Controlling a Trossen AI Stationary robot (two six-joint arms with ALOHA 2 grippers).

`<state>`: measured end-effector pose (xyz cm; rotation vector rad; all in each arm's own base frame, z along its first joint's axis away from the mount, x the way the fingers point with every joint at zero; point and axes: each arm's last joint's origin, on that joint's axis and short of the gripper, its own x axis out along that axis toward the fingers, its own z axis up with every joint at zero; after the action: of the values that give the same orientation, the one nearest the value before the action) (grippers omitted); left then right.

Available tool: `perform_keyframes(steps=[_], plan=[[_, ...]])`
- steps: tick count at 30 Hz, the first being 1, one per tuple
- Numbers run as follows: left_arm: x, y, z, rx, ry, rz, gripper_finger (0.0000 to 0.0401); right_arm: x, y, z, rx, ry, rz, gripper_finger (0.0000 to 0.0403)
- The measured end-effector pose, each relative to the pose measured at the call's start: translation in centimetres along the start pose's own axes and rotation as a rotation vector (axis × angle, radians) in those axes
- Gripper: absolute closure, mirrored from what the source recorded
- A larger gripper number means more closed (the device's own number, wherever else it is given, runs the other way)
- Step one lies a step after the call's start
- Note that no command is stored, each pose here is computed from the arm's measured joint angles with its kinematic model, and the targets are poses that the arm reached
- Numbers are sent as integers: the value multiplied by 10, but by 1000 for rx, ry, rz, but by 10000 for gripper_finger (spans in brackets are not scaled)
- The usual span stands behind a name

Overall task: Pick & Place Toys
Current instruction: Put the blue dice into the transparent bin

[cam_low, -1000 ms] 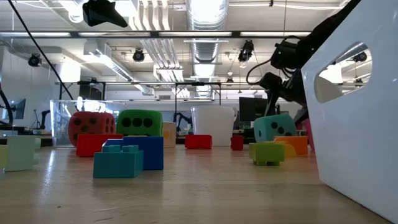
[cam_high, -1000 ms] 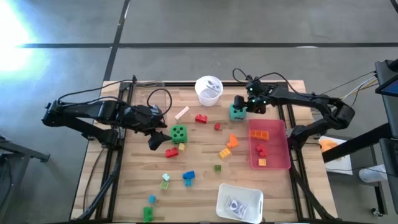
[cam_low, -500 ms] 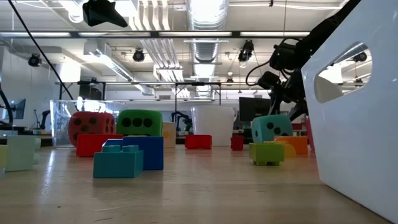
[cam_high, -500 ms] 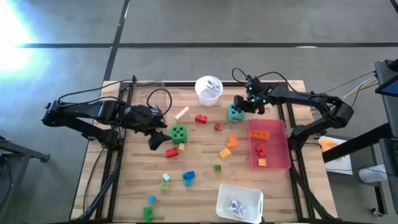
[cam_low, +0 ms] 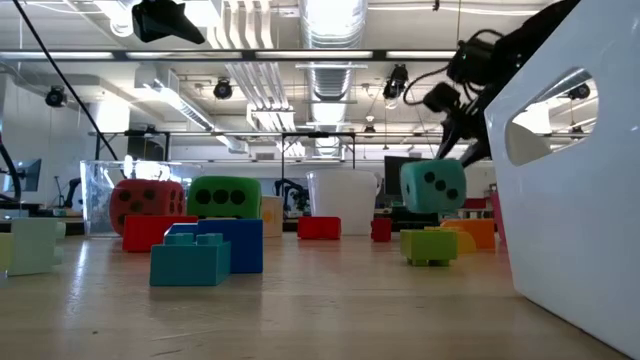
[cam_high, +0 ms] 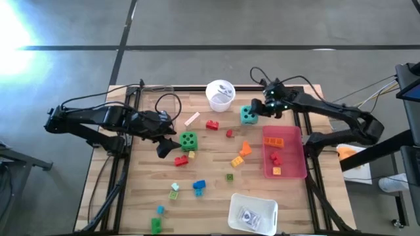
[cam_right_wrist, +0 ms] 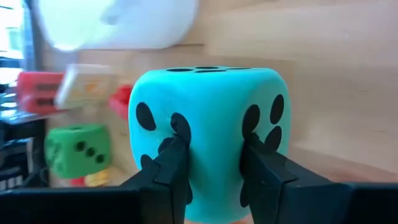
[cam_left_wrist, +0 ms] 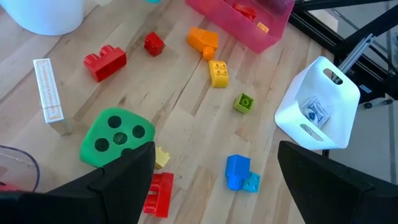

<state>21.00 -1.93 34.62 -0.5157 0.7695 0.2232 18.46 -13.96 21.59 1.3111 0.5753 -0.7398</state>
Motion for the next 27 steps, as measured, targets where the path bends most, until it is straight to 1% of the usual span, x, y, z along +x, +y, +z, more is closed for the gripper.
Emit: perform_keyframes(steps=[5, 9, 15, 18, 20, 23, 27], plan=[[0, -1, 2, 3, -21, 0, 61, -21, 11, -7, -32, -25, 108, 324], [0, -2, 4, 13, -56, -6, 61, -35, 19, -15, -55, -40, 184, 330], [0, -2, 5, 13, -68, -4, 61, -47, 32, -34, -89, 2, 272, 333], [9, -1, 3, -14, -105, -8, 61, -50, 42, -45, -116, 17, 343, 337], [22, 0, 0, -46, -142, -35, 61, -52, 50, -50, -129, 13, 402, 340], [43, 2, -6, -104, -232, -111, 61, -53, 60, -56, -145, 14, 480, 340], [62, 4, -12, -183, -375, -261, 61, -54, 70, -66, -162, 1, 537, 351]])
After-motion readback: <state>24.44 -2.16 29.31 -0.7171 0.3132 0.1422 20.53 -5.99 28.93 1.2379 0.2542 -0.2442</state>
